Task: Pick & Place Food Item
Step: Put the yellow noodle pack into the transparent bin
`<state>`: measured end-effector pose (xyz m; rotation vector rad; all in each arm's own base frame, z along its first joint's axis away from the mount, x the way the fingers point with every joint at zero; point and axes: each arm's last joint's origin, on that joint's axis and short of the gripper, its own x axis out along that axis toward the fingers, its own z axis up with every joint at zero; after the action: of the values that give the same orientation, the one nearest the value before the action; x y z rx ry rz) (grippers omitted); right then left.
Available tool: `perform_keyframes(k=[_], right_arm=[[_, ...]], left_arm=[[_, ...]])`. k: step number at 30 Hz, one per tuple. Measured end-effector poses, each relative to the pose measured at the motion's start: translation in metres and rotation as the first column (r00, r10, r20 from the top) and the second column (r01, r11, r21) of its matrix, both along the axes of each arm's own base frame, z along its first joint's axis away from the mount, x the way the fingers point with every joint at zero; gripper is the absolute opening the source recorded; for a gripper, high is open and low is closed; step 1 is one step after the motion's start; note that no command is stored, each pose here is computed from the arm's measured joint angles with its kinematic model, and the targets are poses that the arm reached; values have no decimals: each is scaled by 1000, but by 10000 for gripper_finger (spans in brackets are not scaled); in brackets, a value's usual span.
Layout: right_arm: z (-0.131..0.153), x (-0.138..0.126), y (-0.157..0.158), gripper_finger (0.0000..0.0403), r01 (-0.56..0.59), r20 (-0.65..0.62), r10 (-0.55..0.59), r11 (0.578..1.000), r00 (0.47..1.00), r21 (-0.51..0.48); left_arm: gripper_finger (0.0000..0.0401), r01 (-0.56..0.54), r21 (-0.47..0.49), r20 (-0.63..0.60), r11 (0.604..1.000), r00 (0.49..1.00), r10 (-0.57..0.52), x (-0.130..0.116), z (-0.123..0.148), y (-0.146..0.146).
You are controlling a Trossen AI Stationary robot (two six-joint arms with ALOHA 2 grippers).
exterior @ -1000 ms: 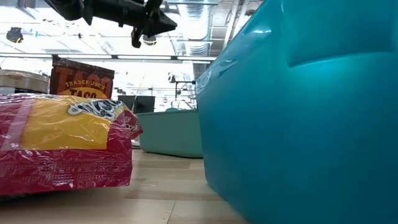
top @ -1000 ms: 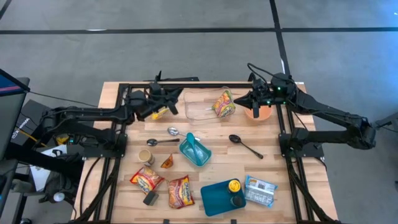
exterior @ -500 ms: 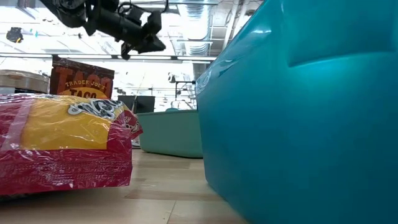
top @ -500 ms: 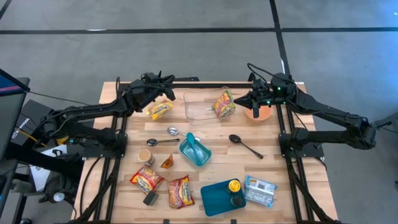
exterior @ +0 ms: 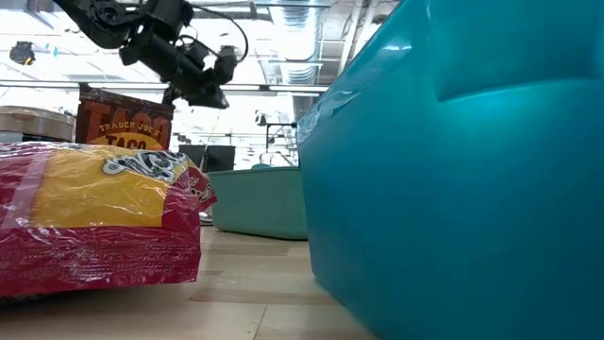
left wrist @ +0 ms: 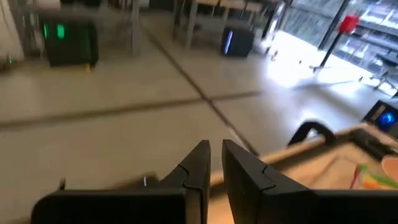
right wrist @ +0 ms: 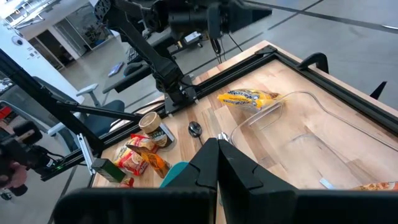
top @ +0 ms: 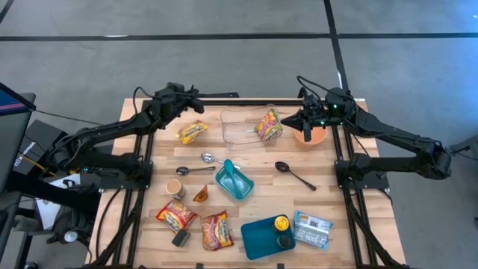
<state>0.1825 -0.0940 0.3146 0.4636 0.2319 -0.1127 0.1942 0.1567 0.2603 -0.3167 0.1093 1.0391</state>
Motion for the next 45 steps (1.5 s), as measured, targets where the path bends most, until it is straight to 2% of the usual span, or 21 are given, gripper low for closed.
perform_keyframes(k=[5, 10, 16, 22, 26, 31, 38, 45], right_arm=[[0, 0, 0, 0, 0, 0, 0, 1000, 1000, 0], [0, 0, 0, 0, 0, 0, 0, 1000, 1000, 0], [-1, 0, 0, 0, 0, -11, 0, 1000, 1000, 6], [-4, -1, 1, 0, -13, -37, 12, 1000, 999, -17], [-4, -1, 1, 0, -14, -44, 13, 1000, 999, -16], [-4, -1, 1, 0, -14, -43, 13, 1000, 999, -16], [-5, -1, 1, 0, -14, -45, 13, 1000, 999, -15], [-5, -1, 1, 0, -14, -50, 13, 1000, 999, -12]], left_arm=[[36, -15, -161, -47, 987, 999, 7, -1, -16, -8], [36, 35, -316, -70, 948, 996, -60, 1, -28, -21], [35, 120, -511, -46, 851, 985, -166, 2, -39, -36], [20, 75, -652, -92, 755, 980, -177, -6, -50, -43], [3, 35, -682, -141, 731, 974, -178, -11, -54, -46], [1, 0, -700, -187, 714, 965, -184, -15, -57, -47], [1, 18, -676, -275, 737, 921, -275, -19, -58, -50], [1, 50, -653, -248, 756, 929, -275, -23, -50, -52]])
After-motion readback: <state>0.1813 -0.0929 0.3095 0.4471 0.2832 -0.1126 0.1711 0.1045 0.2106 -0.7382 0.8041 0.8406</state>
